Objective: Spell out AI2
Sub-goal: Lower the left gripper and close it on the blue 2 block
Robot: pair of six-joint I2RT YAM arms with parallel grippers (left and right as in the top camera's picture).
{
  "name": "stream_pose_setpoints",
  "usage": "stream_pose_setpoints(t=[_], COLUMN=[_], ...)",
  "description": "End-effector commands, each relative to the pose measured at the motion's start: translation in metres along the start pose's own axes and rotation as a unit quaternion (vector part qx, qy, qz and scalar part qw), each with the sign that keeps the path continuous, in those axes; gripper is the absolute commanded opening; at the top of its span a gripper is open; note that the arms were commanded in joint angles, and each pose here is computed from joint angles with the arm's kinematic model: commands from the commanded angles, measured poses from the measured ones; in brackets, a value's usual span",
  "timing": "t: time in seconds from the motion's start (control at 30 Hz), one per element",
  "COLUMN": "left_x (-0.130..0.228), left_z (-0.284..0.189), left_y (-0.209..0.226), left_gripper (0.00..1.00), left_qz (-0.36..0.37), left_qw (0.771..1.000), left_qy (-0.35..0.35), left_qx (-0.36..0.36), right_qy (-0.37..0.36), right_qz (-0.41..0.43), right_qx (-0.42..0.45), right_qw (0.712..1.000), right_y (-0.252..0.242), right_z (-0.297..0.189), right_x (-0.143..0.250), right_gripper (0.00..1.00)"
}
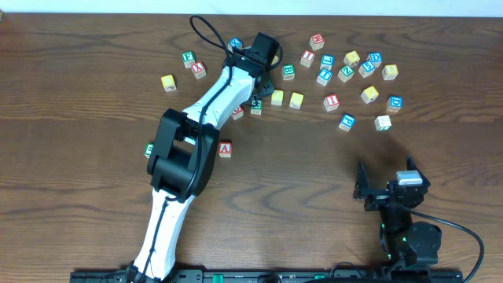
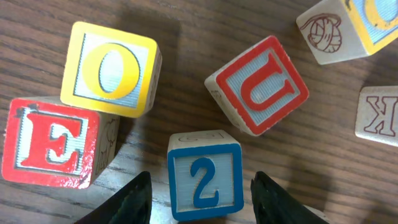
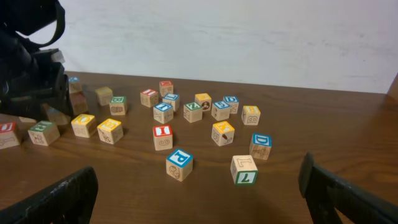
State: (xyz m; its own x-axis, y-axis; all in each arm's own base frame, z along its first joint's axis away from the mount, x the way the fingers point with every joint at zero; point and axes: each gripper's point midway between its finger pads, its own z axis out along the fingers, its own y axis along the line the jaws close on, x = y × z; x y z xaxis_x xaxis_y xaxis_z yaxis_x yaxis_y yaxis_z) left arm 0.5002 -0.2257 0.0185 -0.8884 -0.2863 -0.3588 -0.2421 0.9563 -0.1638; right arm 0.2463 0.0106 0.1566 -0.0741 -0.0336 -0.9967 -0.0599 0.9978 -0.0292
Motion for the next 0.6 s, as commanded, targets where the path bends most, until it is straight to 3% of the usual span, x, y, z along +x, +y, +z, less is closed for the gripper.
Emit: stream_pose_setpoints(t=[0.0,0.57], left_x=[-0.0071,-0.0126], left_z=[0.0027,0.0025], left_y=[0.0011,-0.0011], left_gripper=[0.50,0.50], left_qz=[0.006,0.011], left_qw=[1.000,1.000], left_qy=[-0.015,-0.026], left_qx=[-0.010,-0.007], right_qy=[0.001,0.001], right_qz=[0.006,0.006], right_qx=[0.007,0.007], right_qw=[1.000,1.000], right_y=[-0.0031,-0.0031], right_z=[-0.0002,-0.0002], right_x=[0.0007,0.0007], right_gripper=[0.99,0.99])
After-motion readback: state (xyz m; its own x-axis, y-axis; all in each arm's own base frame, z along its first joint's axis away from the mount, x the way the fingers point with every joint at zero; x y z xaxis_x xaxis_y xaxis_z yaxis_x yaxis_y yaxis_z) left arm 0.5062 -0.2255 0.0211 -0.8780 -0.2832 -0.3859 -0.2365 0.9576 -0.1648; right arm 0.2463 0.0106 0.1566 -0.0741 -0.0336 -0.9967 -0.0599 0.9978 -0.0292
